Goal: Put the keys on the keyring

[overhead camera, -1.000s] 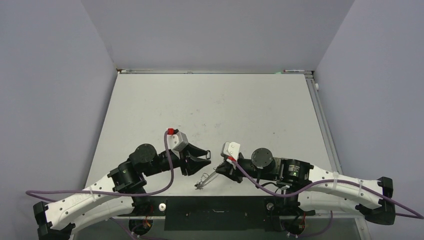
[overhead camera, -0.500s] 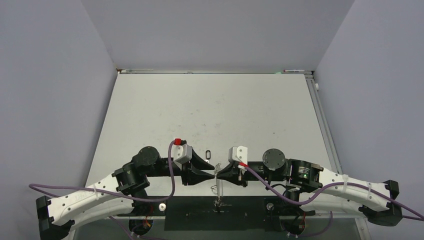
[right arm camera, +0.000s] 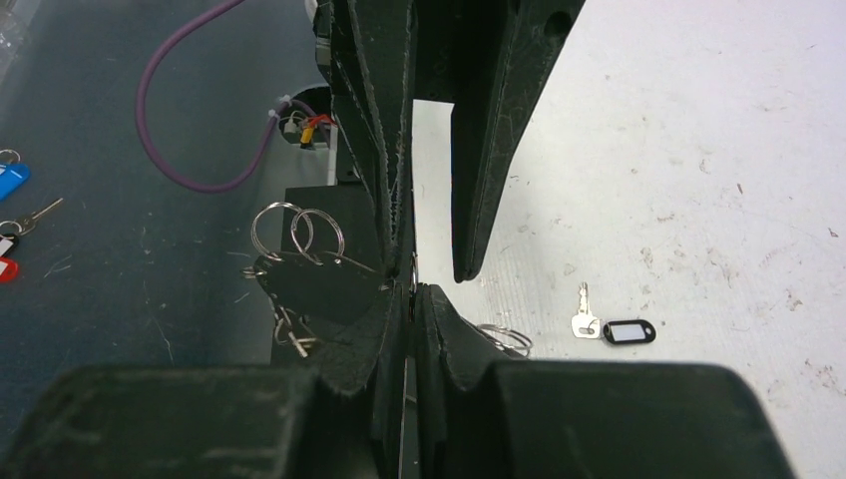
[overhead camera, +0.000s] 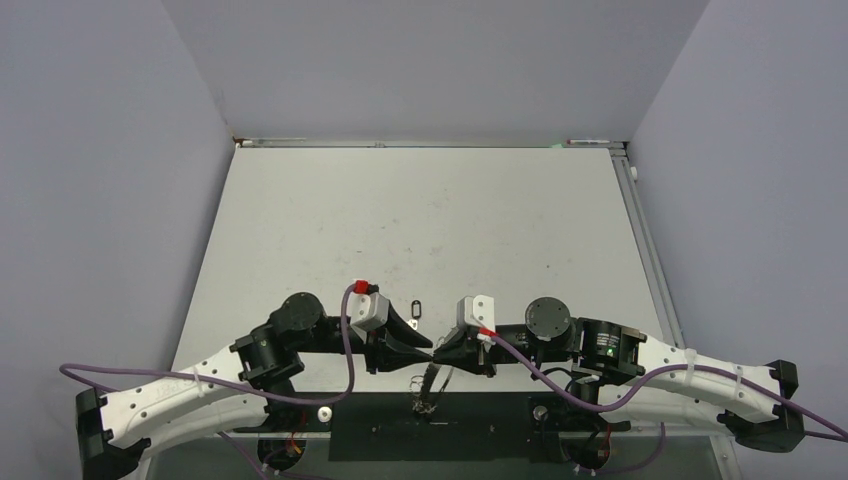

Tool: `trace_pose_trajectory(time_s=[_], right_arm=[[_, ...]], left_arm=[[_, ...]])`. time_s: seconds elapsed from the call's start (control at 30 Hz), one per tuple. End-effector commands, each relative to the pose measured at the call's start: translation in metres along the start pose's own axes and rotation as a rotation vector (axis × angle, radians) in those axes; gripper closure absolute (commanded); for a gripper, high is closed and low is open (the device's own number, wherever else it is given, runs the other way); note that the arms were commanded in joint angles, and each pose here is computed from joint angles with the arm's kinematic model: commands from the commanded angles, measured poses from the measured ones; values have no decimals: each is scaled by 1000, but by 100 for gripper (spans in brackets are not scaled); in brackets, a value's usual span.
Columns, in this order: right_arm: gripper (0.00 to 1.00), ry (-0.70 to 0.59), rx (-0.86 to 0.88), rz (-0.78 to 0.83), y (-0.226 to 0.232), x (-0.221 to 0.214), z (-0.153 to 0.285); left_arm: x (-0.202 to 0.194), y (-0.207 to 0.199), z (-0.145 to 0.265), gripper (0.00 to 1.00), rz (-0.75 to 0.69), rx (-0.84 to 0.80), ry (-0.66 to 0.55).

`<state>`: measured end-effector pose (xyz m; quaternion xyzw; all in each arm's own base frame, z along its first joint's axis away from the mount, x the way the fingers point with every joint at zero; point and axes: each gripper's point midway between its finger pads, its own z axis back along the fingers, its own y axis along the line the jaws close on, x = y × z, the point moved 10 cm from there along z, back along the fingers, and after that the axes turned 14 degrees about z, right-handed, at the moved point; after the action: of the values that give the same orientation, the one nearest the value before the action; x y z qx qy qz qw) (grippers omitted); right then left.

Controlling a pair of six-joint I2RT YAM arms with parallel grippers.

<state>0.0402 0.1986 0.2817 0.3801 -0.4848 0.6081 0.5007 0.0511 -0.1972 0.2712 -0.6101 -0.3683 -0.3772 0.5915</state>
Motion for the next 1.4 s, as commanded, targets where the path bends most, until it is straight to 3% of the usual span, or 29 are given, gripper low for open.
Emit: trace_pose_trajectory(time_s=[0.0,0.17,0.5,0.77,0.9,1.13,1.27,1.37], right_arm=[[95,-163,-9,50,-6,38,4],[95,-165,-3,48,-6,38,3],[95,-169,-2,51,-7,38,-2],[95,-191,-18,44,-8,41,-2],[94,-197,-41,31,-8,41,1],[50,-199,-96,16,-10,41,8],[41,-222,-156,13,-12,43,17],[40,-245,-247,2,-17,45,26]], left_arm=[[6,-4,-4,76,-24,-46,-17],[6,-4,-5,82,-24,-53,-9],[3,-1,-9,83,-6,-45,9],[0,3,-12,100,7,-28,14],[0,8,-10,100,7,35,-12],[7,10,1,100,-8,140,-114],[7,8,5,100,-15,148,-136],[7,8,6,100,-17,150,-144]])
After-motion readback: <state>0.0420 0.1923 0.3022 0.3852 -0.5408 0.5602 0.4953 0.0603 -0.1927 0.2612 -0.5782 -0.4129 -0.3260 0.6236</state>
